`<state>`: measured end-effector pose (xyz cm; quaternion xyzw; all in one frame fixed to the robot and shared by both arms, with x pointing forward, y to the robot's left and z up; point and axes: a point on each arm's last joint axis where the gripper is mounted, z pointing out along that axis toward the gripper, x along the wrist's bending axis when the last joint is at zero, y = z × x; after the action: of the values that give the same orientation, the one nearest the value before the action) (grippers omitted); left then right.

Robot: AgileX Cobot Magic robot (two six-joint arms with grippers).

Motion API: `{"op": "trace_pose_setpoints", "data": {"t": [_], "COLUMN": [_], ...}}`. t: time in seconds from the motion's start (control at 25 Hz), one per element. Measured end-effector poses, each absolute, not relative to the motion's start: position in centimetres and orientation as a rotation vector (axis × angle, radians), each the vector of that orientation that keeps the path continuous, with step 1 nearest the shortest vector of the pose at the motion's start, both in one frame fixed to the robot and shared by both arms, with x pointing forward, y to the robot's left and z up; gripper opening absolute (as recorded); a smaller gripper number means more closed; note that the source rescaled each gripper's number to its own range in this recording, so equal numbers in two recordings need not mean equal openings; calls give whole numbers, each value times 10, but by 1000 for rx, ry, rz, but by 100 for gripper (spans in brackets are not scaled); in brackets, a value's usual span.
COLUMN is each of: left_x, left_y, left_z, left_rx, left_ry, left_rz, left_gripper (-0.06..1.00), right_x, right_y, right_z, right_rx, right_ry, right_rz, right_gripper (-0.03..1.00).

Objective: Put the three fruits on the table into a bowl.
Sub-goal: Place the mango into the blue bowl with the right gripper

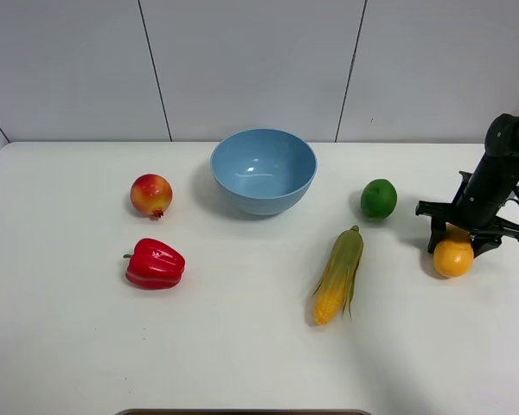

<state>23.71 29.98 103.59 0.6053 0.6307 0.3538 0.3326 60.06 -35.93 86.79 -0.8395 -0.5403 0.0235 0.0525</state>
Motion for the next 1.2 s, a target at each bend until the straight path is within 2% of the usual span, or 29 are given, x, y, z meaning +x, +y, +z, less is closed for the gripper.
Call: {"op": "trace_pose_setpoints", "data": {"t": [0.24,0.52,0.72,0.96,1.2], "left_x": [237,237,237,237,237], "left_y": [300,300,300,300,300], "left_z": [1036,1036,1036,1036,1036], "left_rx": [1581,1581,1581,1581,1581], "left_ry": [1647,1647,1647,1647,1647], "left_rz": [924,924,924,924,924], "left_gripper": [100,100,100,100,100], "right_x": [600,593,584,589,614], "right_y": [-360,-360,-351,-312,-250], "right_z": [888,959,1011,1033,1064], "right_rx": [-2574,-2669,-2671,-2474,-2274], "right_ry": [-1671,-1760,-1820,-1949,-2136], "right_rz": [35,-165,-448,-712,-931], "right_gripper": [0,0,0,0,0]}}
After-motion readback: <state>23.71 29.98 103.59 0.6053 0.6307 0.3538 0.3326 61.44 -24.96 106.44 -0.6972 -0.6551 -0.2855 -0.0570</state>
